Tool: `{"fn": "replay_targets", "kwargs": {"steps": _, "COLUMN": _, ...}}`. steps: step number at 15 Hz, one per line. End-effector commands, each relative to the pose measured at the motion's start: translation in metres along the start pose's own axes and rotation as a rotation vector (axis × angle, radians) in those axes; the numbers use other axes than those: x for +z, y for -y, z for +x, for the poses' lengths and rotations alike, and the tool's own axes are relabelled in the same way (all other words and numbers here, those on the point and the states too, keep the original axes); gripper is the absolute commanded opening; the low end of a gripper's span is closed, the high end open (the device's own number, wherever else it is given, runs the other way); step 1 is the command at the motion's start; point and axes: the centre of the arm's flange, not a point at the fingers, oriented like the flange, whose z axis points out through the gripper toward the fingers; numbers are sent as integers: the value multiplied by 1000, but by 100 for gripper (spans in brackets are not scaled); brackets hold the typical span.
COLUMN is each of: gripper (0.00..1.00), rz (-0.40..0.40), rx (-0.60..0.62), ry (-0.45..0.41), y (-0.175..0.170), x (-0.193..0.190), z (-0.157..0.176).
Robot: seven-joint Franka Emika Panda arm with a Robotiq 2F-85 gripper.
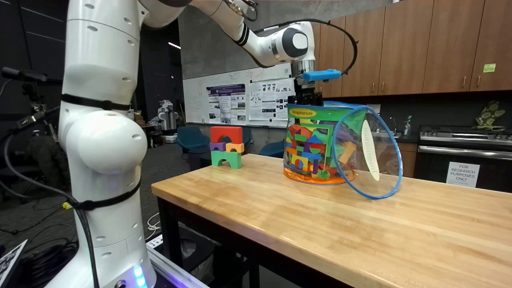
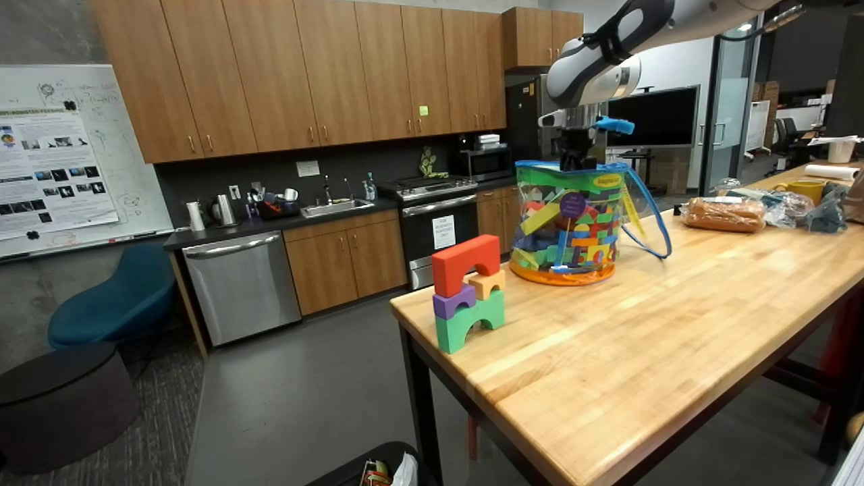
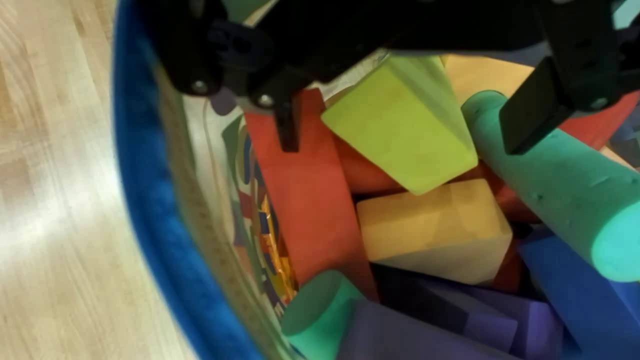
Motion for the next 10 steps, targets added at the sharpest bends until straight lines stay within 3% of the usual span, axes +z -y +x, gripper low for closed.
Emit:
{"fn": "replay_targets", "kwargs": {"steps": 1, "gripper": 100, "rz": 12, "rx": 16, "ry": -15, "y": 10, "x": -1, "z": -2}}
{"fn": "replay_targets", "kwargs": {"steps": 10, "gripper": 100, "rz": -90, "rx": 64, "ry": -54, "y": 6, "x": 17, "z": 23}}
